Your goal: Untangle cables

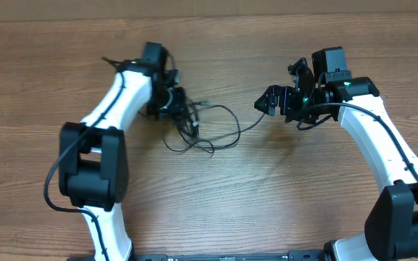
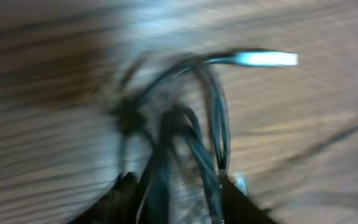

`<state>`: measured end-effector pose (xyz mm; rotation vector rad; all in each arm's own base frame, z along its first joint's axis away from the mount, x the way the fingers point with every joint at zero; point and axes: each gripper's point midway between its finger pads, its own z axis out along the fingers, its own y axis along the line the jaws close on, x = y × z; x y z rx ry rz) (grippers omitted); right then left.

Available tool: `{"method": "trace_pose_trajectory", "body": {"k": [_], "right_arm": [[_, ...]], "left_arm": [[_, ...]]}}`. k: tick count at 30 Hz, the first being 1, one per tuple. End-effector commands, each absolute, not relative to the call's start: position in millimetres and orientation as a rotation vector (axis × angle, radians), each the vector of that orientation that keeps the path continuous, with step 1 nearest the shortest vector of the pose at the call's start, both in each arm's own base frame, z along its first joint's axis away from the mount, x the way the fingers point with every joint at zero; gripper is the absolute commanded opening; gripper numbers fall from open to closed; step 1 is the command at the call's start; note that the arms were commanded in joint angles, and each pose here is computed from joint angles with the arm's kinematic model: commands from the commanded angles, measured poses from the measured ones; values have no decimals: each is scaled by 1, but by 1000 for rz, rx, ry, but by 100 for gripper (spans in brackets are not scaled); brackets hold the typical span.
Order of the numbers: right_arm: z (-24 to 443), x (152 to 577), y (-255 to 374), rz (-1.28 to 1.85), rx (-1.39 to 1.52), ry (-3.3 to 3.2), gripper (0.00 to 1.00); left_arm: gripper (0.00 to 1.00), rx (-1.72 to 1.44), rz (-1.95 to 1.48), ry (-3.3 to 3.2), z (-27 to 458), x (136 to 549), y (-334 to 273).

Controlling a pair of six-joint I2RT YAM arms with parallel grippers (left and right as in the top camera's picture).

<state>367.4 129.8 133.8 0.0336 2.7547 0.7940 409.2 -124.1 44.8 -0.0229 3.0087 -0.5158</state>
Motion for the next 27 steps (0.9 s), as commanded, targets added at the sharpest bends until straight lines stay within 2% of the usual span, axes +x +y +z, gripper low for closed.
{"method": "trace_pose_trajectory", "body": {"k": [1,3,6,9,13,24,26,27], "right_arm": [[155,376,128,770,6,2683,100],[156,378,129,770,1,2669,100],[158,381,129,770,-4,2654,100],[159,384,129,771,-3,2642,100],[161,387,130,770,-9,2625,100],[159,383,129,771,-3,2644,100],[159,383,129,771,-2,2645,100],[159,383,129,771,-2,2645,100]], "left_arm": [[59,-199,-515,2985,52,421,-89],[63,-307,-540,2971,54,424,-74],[61,-353,-675,2957,60,423,-71],[56,-281,-752,2961,63,418,-77],[61,-220,-733,2990,58,411,-89],[58,-303,-153,3112,18,398,-64],[52,-299,-139,3138,6,396,-65],[41,-297,-134,3153,0,394,-66]]}}
